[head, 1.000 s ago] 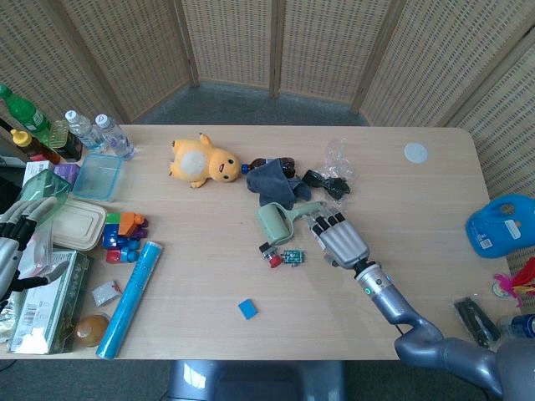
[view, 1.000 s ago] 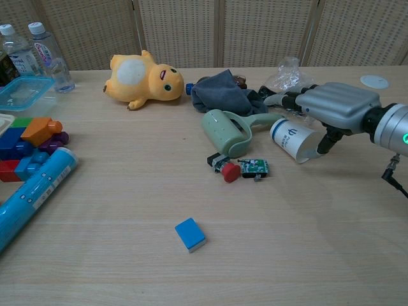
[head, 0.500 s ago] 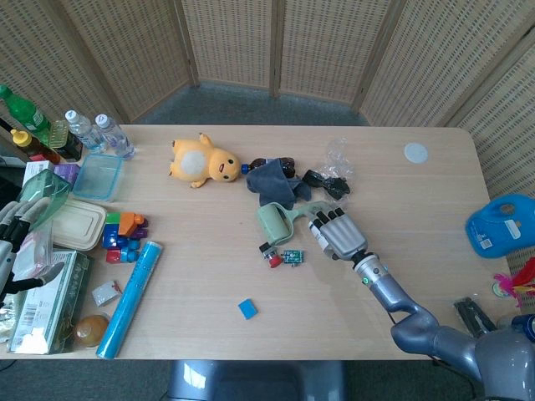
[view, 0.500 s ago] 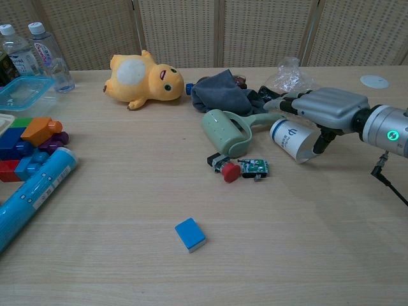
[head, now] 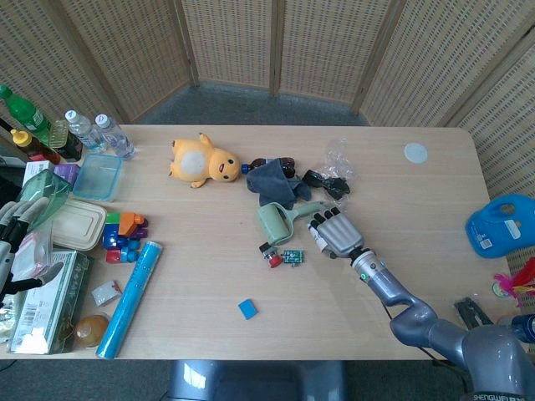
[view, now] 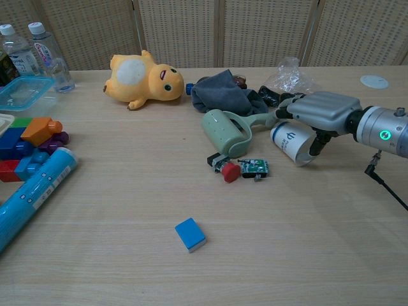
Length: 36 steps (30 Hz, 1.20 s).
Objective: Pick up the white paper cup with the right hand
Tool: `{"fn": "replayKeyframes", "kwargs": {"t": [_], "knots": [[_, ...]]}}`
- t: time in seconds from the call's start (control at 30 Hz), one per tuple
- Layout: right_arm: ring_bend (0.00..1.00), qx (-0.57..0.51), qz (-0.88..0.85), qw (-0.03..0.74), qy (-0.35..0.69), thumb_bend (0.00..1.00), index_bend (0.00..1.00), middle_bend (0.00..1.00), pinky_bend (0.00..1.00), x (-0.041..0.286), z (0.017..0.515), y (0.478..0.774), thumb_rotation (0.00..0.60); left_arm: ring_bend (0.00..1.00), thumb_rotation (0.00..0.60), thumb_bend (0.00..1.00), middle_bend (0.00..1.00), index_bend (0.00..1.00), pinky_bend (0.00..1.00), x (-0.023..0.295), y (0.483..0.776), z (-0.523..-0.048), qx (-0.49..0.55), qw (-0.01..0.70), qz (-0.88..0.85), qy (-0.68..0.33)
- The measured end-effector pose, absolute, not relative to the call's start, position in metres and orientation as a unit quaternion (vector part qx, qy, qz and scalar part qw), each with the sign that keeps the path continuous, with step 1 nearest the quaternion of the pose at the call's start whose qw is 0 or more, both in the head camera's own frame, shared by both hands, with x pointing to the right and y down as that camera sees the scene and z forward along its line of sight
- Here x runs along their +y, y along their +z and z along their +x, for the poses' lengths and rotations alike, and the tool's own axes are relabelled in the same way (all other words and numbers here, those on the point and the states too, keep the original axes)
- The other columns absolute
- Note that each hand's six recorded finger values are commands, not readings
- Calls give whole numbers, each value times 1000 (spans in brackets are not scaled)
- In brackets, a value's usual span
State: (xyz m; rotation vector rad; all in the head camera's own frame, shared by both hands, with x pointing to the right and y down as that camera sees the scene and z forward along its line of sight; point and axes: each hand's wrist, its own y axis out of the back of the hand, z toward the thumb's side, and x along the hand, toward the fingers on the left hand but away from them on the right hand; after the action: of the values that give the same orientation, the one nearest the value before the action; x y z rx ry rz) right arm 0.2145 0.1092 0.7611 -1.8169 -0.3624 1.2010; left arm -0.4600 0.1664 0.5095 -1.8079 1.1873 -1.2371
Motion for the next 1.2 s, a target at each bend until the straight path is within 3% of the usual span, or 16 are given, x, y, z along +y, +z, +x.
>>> {"fn": "replayKeyframes", "kwargs": {"t": [0.2,0.67,0.87,1.2], "knots": [[275,-149,-735,449,485,267,374,422,266,110,215,759,600,0,568,297,0,0,0,166,510,-460,453,317,-689,-469],[295,-168,-729,465,474,268,376,433,309,105,219,733,600,0,563,297,0,0,0,166,511,-462,455,313,-691,-467],[295,-203,-717,482,462,266,367,428,310,92,227,698,600,0,564,296,0,0,0,165,514,-462,454,311,-693,-466],[296,-274,-684,514,439,263,359,418,310,61,241,614,600,0,565,297,0,0,0,164,516,-462,455,310,-696,-462]]}}
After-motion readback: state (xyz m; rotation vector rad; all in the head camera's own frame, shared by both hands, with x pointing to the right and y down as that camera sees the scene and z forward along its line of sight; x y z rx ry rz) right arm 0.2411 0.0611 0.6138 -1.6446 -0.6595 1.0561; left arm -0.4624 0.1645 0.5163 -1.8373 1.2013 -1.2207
